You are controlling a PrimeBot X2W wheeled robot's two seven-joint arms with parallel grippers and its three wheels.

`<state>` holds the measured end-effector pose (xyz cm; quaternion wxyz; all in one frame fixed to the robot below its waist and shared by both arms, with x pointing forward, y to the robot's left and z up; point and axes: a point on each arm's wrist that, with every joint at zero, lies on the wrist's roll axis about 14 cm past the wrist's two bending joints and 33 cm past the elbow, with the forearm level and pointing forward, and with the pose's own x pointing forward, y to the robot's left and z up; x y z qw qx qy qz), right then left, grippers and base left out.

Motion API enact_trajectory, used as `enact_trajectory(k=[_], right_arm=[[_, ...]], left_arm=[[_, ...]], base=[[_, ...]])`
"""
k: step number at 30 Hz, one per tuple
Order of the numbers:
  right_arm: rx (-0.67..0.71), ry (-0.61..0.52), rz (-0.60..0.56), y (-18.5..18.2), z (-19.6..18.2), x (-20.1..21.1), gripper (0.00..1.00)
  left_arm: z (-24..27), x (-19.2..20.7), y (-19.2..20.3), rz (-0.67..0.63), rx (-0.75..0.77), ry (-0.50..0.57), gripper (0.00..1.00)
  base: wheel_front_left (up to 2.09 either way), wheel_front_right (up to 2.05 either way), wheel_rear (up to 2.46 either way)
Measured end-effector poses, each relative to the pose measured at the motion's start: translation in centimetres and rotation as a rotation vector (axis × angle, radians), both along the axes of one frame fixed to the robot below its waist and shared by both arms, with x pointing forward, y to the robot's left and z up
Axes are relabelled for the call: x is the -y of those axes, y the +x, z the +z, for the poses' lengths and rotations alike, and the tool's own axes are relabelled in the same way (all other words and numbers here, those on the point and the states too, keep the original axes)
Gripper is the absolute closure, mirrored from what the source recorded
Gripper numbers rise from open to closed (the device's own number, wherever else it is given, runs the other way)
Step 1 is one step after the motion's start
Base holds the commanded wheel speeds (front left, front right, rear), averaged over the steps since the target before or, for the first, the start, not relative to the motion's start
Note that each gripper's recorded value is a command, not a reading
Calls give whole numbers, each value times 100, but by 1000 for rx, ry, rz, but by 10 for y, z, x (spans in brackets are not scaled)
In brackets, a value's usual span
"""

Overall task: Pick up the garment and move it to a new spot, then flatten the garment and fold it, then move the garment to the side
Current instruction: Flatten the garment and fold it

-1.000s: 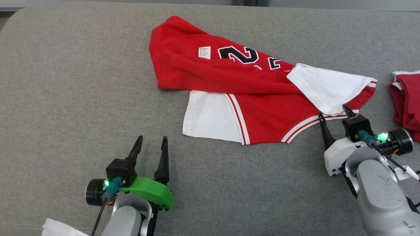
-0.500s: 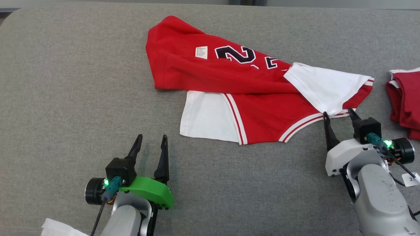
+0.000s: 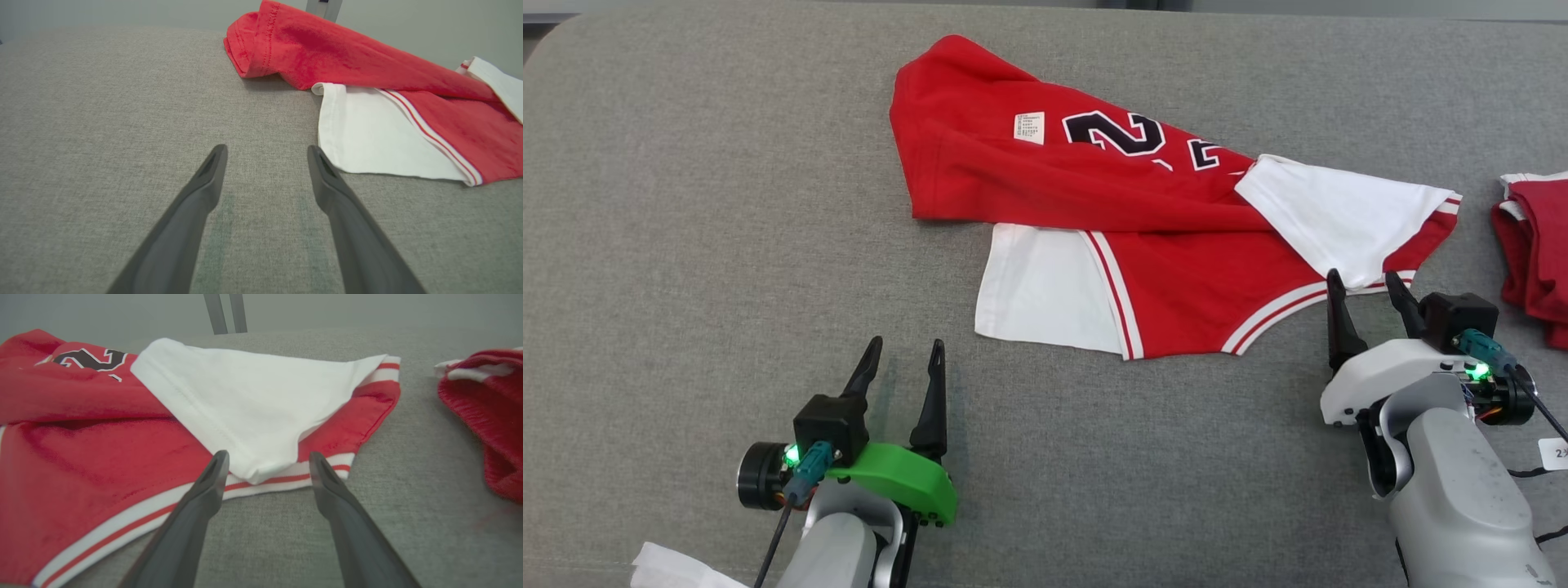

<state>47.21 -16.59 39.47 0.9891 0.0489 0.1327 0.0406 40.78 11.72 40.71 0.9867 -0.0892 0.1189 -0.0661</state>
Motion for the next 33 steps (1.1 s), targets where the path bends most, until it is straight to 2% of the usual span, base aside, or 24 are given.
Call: enact_trajectory(k=[11, 13, 14, 15, 16, 17, 23, 29, 33], right_arm=[[-15, 83, -30, 6, -3, -5, 2], [-17, 100, -39, 7, -4, -5, 15], [-17, 102, -40, 7, -4, -6, 44], [-17, 105, -40, 8, -4, -6, 56], [-19, 110, -44, 9, -5, -6, 84], [-23, 114, -46, 9, -6, -6, 100], [-34, 108, -45, 12, -10, -6, 100], [37, 112, -54, 25, 12, -4, 100], [70, 160, -61, 12, 24, -8, 100]], left_arm=[[-4, -4, -4, 8, -12, 9, 0], [-4, -5, -4, 8, -13, 11, 0], [-5, -5, -4, 9, -13, 11, 0], [-5, -5, -3, 9, -14, 11, 0], [-6, -5, -3, 9, -16, 11, 0], [-6, -5, -3, 8, -17, 11, 0], [-10, -4, -3, 3, -27, 17, 0], [-9, -7, -4, 3, -24, 30, 0], [-10, -11, -15, 19, -34, 31, 0]], base=[[0, 0, 0], [0, 0, 0], [0, 0, 0], [0, 0, 0], [0, 0, 0], [0, 0, 0], [0, 0, 0], [0, 0, 0], [0, 0, 0]])
